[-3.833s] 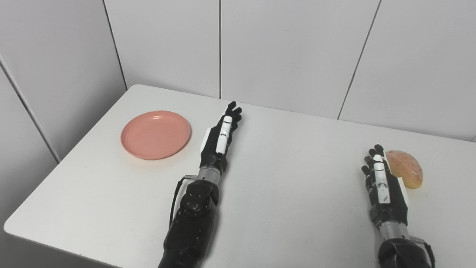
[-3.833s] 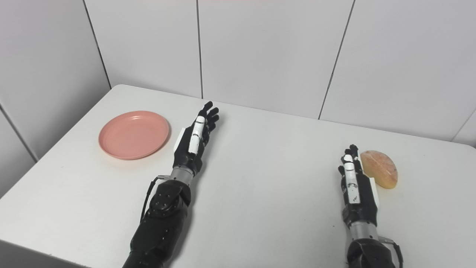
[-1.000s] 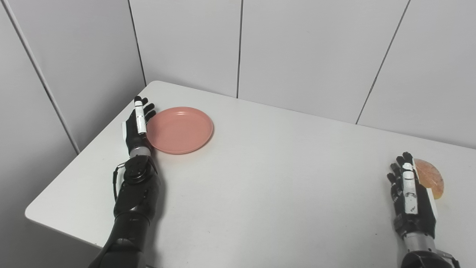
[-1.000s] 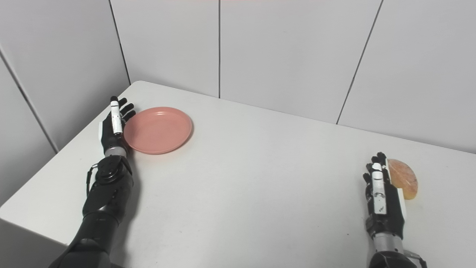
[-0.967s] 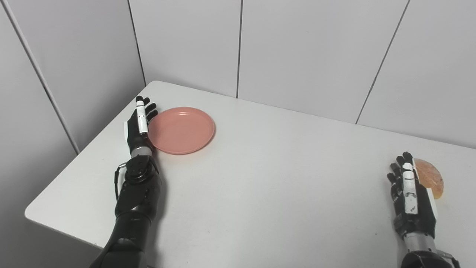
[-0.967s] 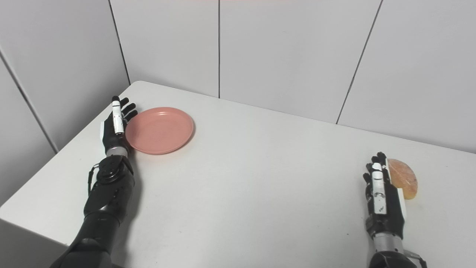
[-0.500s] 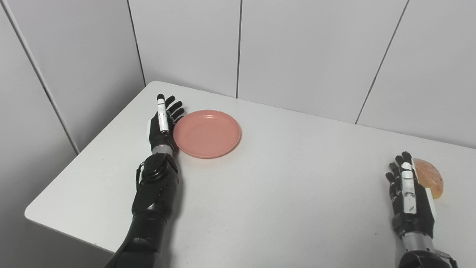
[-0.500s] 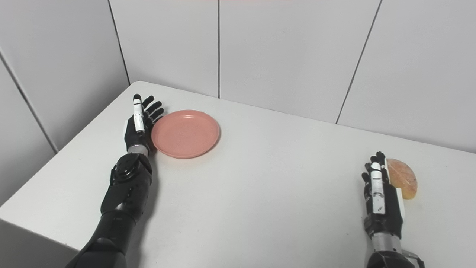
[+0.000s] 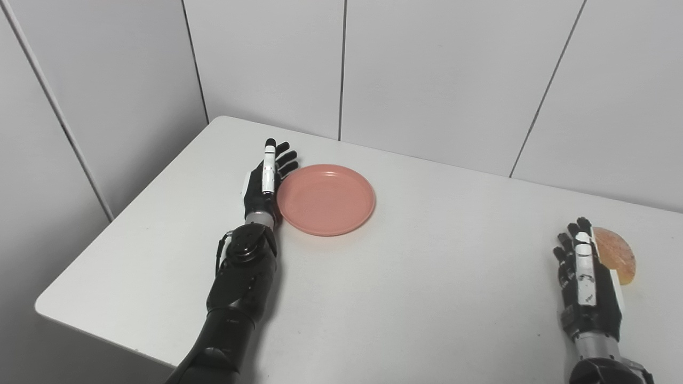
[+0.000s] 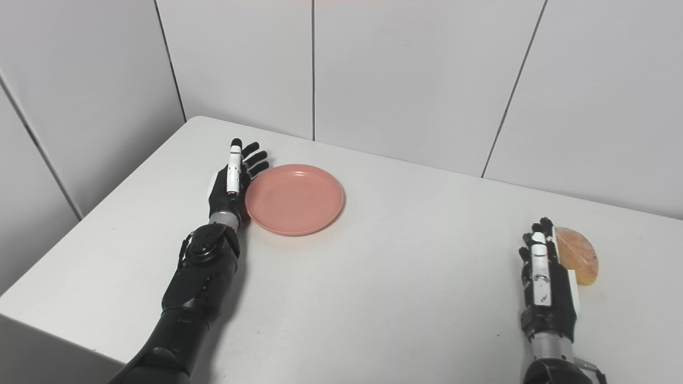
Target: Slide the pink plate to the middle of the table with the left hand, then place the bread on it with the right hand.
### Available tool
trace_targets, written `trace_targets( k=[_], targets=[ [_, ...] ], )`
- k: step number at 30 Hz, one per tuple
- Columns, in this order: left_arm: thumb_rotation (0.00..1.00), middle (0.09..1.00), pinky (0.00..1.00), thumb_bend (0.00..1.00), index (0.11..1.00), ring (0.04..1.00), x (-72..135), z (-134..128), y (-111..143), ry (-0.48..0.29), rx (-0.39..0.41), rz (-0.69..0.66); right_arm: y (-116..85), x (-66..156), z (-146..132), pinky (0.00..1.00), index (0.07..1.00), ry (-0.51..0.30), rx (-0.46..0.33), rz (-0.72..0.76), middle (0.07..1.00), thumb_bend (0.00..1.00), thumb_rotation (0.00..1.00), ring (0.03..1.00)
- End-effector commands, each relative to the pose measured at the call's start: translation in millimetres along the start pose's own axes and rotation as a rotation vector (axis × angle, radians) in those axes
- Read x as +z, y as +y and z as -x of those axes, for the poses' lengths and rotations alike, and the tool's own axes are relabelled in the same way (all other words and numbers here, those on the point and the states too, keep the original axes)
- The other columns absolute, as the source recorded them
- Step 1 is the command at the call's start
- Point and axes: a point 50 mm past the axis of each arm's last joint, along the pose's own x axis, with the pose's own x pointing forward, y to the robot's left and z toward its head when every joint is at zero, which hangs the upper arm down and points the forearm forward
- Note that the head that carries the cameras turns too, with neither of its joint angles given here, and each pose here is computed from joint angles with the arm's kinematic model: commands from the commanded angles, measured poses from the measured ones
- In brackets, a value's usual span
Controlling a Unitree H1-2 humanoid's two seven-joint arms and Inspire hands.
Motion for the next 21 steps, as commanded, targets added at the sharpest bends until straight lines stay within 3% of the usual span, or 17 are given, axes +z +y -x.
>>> trace_targets(
  k=[1,14,21],
  targets=[
    [1.00,0.790,0.81,0.54,0.772,0.806,-1,-1,-15,0.023,-0.048,-0.016,10,24,-14,1.00,1.000,-0.087,0.019,-0.013,1.000,0.63,0.86,0.978],
    [1.00,0.829,0.82,0.52,0.820,0.836,-9,10,-40,0.049,-0.182,-0.059,31,31,-15,1.00,0.999,-0.086,0.011,-0.016,0.987,0.63,0.83,0.972],
    [1.00,0.804,0.82,0.54,0.789,0.823,-17,15,-51,0.090,-0.222,-0.036,44,35,-16,1.00,0.982,-0.088,-0.004,-0.037,0.973,0.61,0.80,0.974]
  ],
)
